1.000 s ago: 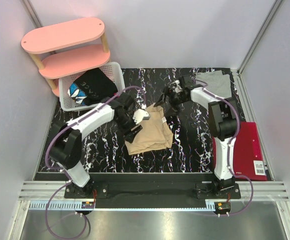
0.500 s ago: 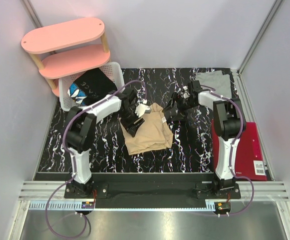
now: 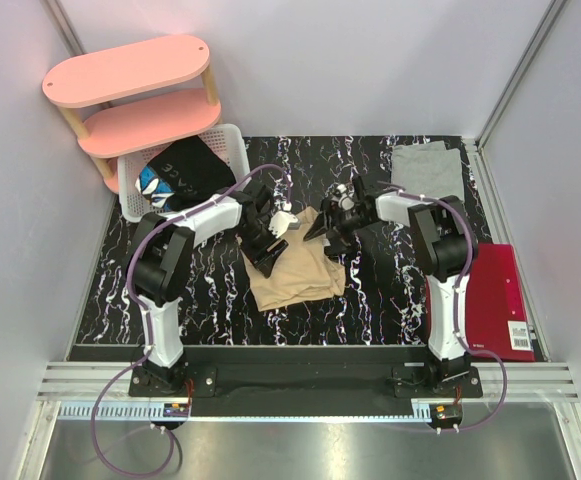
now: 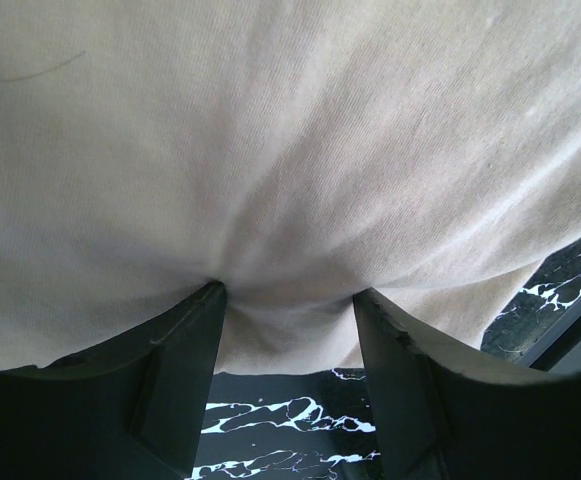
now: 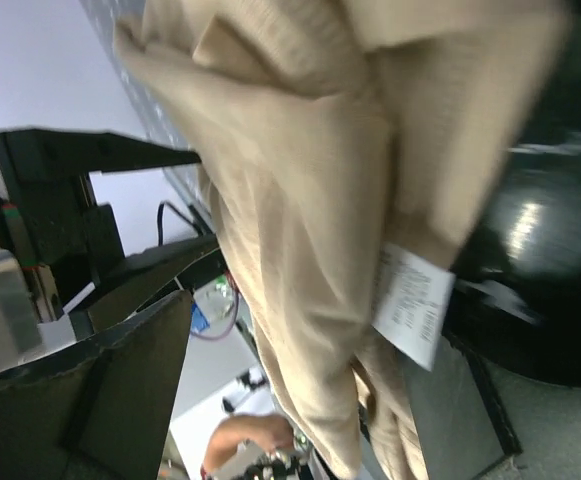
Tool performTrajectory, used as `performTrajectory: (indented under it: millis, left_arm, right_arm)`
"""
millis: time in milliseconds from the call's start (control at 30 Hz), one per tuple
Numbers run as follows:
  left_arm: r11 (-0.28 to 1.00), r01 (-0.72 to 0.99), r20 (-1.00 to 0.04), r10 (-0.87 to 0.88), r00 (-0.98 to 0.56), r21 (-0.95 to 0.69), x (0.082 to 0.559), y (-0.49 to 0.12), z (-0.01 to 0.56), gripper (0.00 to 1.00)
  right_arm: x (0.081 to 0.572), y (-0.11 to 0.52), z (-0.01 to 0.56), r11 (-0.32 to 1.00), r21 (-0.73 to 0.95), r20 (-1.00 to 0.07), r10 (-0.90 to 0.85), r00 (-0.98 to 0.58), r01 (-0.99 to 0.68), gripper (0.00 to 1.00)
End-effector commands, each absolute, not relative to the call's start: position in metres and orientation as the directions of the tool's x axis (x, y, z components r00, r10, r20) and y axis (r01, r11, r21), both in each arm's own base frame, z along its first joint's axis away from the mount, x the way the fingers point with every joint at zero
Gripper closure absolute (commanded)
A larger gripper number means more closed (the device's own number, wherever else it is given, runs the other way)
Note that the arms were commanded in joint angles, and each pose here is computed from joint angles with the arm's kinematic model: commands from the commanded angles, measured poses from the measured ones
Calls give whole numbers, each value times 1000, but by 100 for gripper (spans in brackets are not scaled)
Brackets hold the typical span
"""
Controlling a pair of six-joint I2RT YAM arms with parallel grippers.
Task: Fold and stack the t-shirts
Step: Fold the tshirt, then neatly place the folded tshirt to the corner
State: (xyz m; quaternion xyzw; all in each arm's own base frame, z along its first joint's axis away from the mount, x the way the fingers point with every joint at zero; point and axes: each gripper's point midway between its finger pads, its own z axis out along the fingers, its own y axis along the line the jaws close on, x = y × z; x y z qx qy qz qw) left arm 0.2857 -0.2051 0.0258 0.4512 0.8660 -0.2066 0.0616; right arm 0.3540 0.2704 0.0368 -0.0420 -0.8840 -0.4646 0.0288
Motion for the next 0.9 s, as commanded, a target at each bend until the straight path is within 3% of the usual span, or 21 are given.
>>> performTrajectory:
  millis: [0,167,500,700,867]
  left_arm:
    - [499,799,-287,754,-591,-337,276,-208,14,39]
    - [496,805,-294,756,-585,-326,278,-208,17,39]
    - [492,809,-305,754,-581,-322,275,-206,20,39]
    - [493,811,-309,754,-579,-316,276,-206,21,39]
    - [491,811,-305,757,-578,-319,274,-205,20,39]
  right_arm:
    - [308,266,-48,709,695,173,-1,-985,121,12]
    - [296,272,-57,706,696,199,-19,-980,128,15]
    - [299,283,-52,682,719,200,-23,-980,131,37]
    - [300,309,-52,652,751,206,-78,-976,106,43]
    - [299,321,-55,636,764,219,-100,-971,107,68]
